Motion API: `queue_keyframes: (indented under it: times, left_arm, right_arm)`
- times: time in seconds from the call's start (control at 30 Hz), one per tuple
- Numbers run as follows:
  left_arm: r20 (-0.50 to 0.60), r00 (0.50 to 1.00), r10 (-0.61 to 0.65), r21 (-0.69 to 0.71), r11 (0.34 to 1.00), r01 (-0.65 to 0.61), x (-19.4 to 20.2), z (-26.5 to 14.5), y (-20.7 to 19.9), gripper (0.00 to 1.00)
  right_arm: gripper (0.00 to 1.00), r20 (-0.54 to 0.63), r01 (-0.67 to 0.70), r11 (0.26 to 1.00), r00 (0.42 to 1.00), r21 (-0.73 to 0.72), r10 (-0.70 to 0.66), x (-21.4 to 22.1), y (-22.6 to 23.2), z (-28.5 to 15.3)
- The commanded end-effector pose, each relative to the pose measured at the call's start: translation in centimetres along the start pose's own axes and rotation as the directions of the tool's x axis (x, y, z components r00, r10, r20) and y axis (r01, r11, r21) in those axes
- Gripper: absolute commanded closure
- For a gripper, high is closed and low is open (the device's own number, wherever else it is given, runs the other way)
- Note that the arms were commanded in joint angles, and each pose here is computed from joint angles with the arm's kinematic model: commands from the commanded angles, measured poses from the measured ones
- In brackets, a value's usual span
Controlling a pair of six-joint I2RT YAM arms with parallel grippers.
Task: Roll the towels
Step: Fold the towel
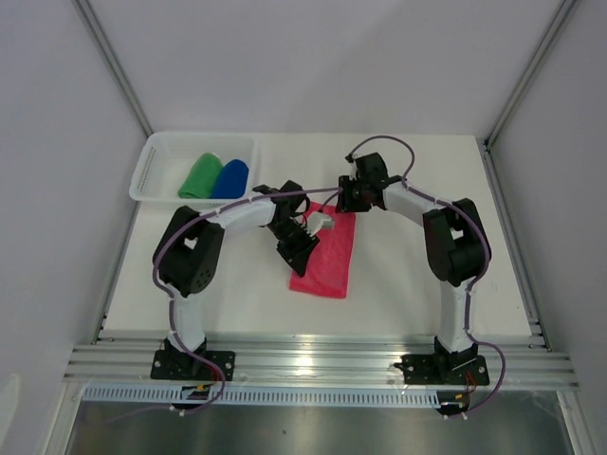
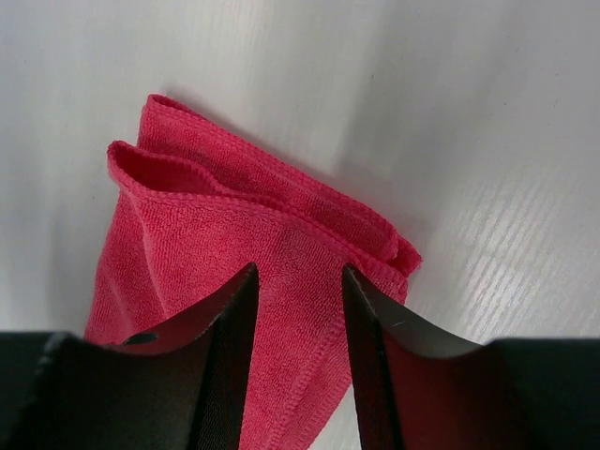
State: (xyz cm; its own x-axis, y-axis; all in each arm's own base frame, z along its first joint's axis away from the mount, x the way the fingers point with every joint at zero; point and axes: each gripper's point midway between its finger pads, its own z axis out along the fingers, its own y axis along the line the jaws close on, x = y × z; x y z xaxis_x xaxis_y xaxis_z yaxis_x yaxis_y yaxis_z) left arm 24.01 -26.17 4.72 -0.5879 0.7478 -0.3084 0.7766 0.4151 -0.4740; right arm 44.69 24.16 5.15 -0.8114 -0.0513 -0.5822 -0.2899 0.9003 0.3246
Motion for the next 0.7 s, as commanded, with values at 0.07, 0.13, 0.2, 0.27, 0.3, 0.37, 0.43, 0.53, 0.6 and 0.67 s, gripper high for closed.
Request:
queue_keyframes:
  times: [0.07,0.13,0.2,0.27,0.3,0.37,0.43,0.53,0.6,0.67]
  left_arm:
    - [-0.036,0.998,-0.051,0.02,0.998,0.052,1.2,0.7,0.7,0.64]
    - [-0.036,0.997,-0.074,0.055,0.996,0.076,1.2,1.1,0.1,0.64]
    - [-0.035,0.996,-0.083,0.068,0.994,0.085,1.1,1.2,0.0,0.64]
    - [-0.046,0.995,-0.09,0.063,0.994,0.093,1.5,1.4,0.2,0.64]
    - [-0.049,0.995,-0.092,0.062,0.994,0.095,1.6,1.4,0.2,0.64]
    - [-0.064,0.991,-0.114,0.079,0.99,0.119,2.0,1.8,0.1,0.64]
    - [-0.069,0.987,-0.148,0.123,0.98,0.155,2.2,2.0,-0.6,0.64]
    - [-0.064,0.987,-0.151,0.115,0.981,0.157,2.4,2.1,-0.3,0.64]
    - [-0.055,0.988,-0.146,0.111,0.982,0.151,2.1,2.0,-0.3,0.64]
    - [-0.057,0.987,-0.149,0.113,0.981,0.154,2.2,2.1,-0.3,0.64]
  right_arm:
    - [0.56,0.026,-0.012,1.0,1.0,-0.007,0.012,-1.0,-0.3,0.9]
    - [0.56,0.016,-0.019,1.0,1.0,0.002,0.019,-0.7,-0.5,1.1]
    - [0.56,0.012,-0.024,0.999,1.0,0.022,0.024,-0.5,-0.9,1.1]
    - [0.55,0.018,-0.019,0.999,1.0,0.027,0.018,-0.5,-1.0,0.8]
    - [0.55,0.034,-0.013,1.0,0.999,0.025,0.012,-1.1,-0.8,0.2]
    - [0.55,0.053,0.005,0.999,0.999,0.048,-0.007,-1.7,-1.1,-0.4]
    - [0.55,0.068,0.004,0.998,0.998,0.058,-0.007,-2.3,-1.5,-1.0]
    - [0.55,0.07,-0.033,0.999,0.997,0.043,0.029,-2.6,-2.4,-1.4]
    - [0.55,0.071,-0.034,0.999,0.997,0.037,0.031,-2.7,-2.4,-1.5]
    - [0.55,0.062,-0.038,0.999,0.997,0.014,0.037,-2.2,-2.0,-1.4]
